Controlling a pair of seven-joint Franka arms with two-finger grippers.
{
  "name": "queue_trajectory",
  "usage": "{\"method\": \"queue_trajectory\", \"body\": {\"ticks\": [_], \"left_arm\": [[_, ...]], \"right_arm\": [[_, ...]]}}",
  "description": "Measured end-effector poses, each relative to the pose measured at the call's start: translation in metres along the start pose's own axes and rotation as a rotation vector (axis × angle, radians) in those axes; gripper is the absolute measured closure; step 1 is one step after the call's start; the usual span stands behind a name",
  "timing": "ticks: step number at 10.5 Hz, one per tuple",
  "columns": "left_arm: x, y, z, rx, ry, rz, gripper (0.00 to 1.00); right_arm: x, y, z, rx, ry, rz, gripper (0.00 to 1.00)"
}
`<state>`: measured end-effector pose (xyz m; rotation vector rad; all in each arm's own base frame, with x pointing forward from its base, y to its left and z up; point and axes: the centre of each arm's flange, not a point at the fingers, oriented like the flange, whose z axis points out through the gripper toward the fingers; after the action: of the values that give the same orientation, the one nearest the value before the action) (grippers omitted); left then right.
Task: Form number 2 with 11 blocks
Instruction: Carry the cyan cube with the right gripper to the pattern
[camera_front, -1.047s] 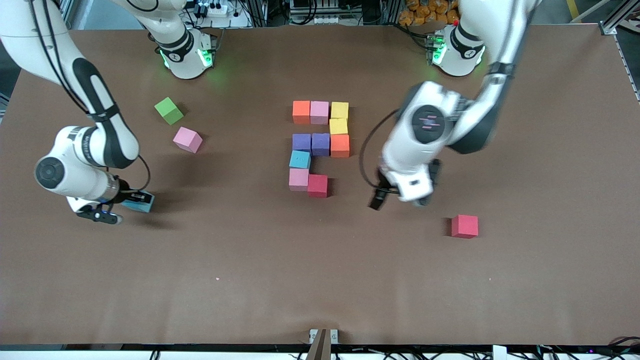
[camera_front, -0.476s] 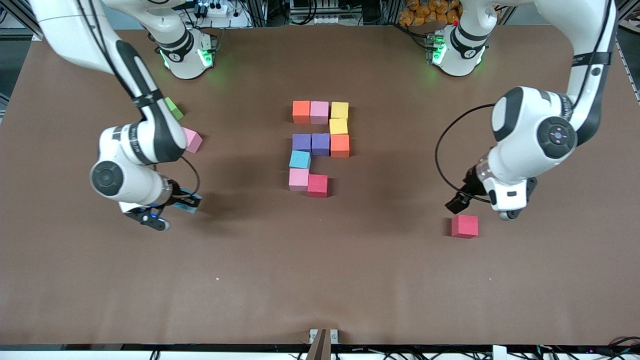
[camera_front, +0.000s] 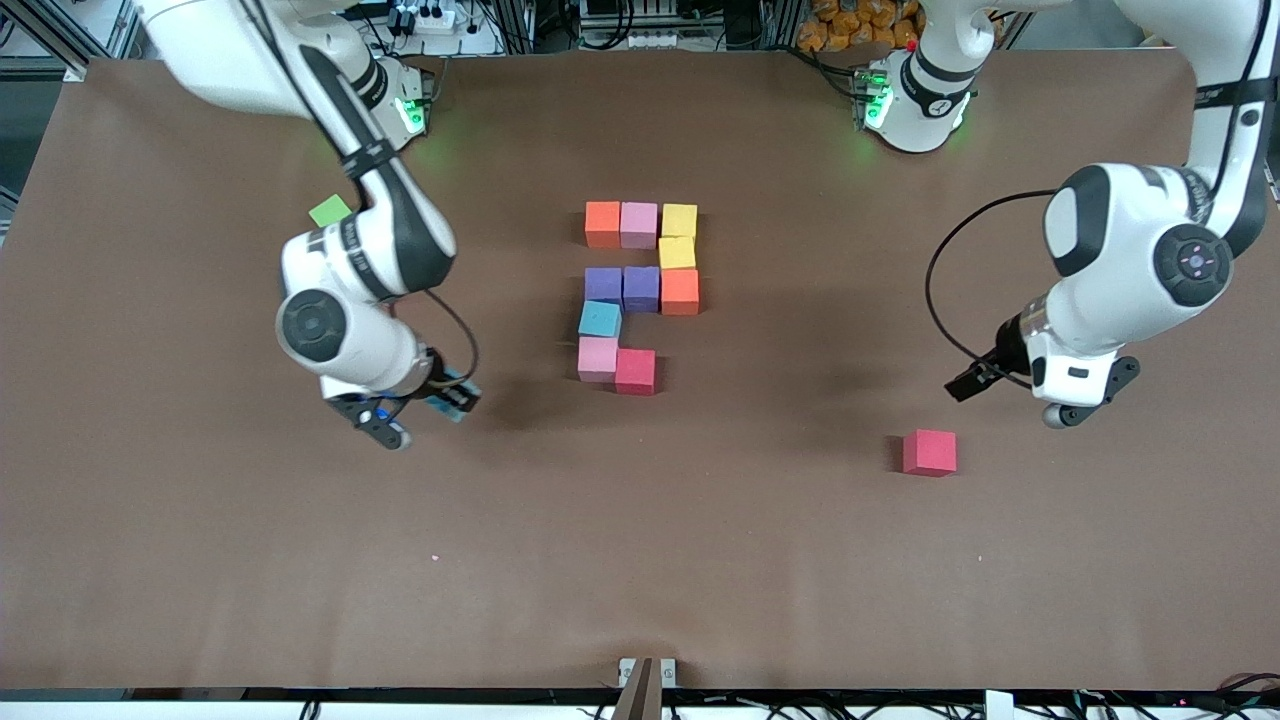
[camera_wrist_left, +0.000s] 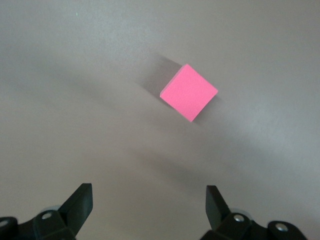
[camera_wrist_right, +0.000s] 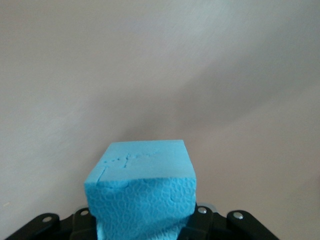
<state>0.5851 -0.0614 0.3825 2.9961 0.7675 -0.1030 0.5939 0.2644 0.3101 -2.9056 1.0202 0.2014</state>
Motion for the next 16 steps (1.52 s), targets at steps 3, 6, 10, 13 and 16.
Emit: {"method": "queue_trajectory", "body": {"ticks": [3, 6, 10, 13, 16], "left_arm": [[0.0, -0.031, -0.068, 0.011, -0.036, 0.276, 0.0], [-0.005, -0.038, -0.151, 0.047, -0.046, 0.356, 0.0], [-0.028, -0.007, -0.212, 0.032, 0.002, 0.432, 0.0], [-0.046, 0.008, -0.228, 0.026, 0.033, 0.475, 0.0], [-0.045, 0.0, -0.236, 0.057, 0.058, 0.468, 0.0]], "right_arm": [[-0.063, -0.046, -0.006, 0.034, 0.001, 0.171, 0.44], [-0.114, -0.095, -0.001, 0.071, -0.004, 0.344, 0.44], [-0.163, -0.15, 0.027, 0.175, -0.02, 0.485, 0.44], [-0.188, -0.165, 0.051, 0.23, -0.04, 0.598, 0.44], [-0.198, -0.17, 0.06, 0.231, -0.06, 0.721, 0.44]]}}
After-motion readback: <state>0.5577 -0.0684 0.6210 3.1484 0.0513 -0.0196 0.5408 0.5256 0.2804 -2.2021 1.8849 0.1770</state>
